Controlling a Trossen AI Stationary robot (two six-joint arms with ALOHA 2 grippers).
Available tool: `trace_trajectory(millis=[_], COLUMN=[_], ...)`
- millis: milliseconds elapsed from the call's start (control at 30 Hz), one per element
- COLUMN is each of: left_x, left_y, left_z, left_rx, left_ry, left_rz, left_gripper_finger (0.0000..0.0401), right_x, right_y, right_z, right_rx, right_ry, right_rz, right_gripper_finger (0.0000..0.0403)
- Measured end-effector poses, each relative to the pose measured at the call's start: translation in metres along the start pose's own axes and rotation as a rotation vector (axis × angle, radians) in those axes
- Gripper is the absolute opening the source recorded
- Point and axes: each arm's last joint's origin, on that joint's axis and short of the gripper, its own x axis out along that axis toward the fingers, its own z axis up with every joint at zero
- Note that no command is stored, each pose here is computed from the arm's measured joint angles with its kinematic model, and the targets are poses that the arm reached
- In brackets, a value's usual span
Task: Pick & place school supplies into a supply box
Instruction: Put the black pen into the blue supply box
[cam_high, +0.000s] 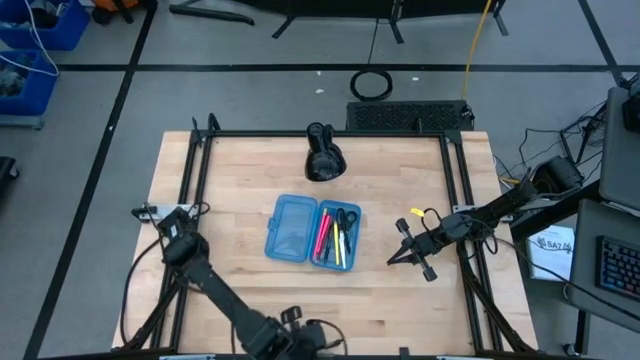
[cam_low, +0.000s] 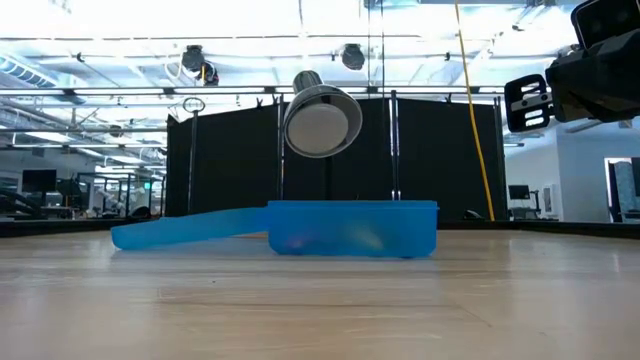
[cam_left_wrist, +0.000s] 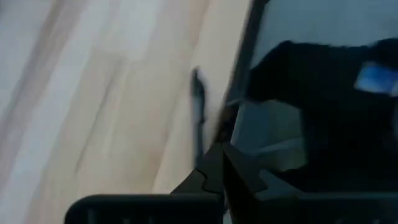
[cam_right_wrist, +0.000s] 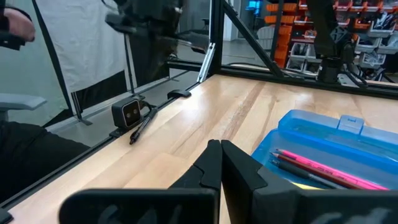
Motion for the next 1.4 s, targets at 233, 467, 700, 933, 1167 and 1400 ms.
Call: trace_trajectory(millis=[233, 467, 700, 933, 1167, 1400], left_x=[0.027, 0.074, 0.082, 0.081, 0.114, 0.123], left_y=[0.012, 0.032, 0.033, 0.020, 0.031, 0.036], left_z=[0.021, 0.054, 0.055, 0.056, 0.045, 0.037], left_rx=[0.032, 0.093, 0.194, 0.218, 0.202, 0.202], left_ry=[-0.031, -0.002, 0.016, 0.009, 0.081, 0.120], left_rz=[-0.008, -0.158, -0.207, -0.373, -0.331, -0.272], left_gripper_finger=[0.0007, 0.0022, 0.0058, 0.0008, 0.0011, 0.0012], right_x=[0.000, 0.000, 0.000, 0.000, 0.000, 0.000], right_y=[-0.002, -0.002, -0.002, -0.002, -0.002, -0.002], right_z=[0.001, 0.002, 0.001, 0.001, 0.000, 0.000], right_rx=[-0.001, -0.011, -0.027, -0.027, -0.027, -0.027], right_ry=[-0.014, -0.016, -0.009, -0.004, -0.002, 0.002], right_rz=[-0.060, -0.078, -0.077, -0.076, -0.075, -0.077], right_gripper_finger=[0.0000, 0.0000, 0.0000, 0.0000, 0.0000, 0.0000])
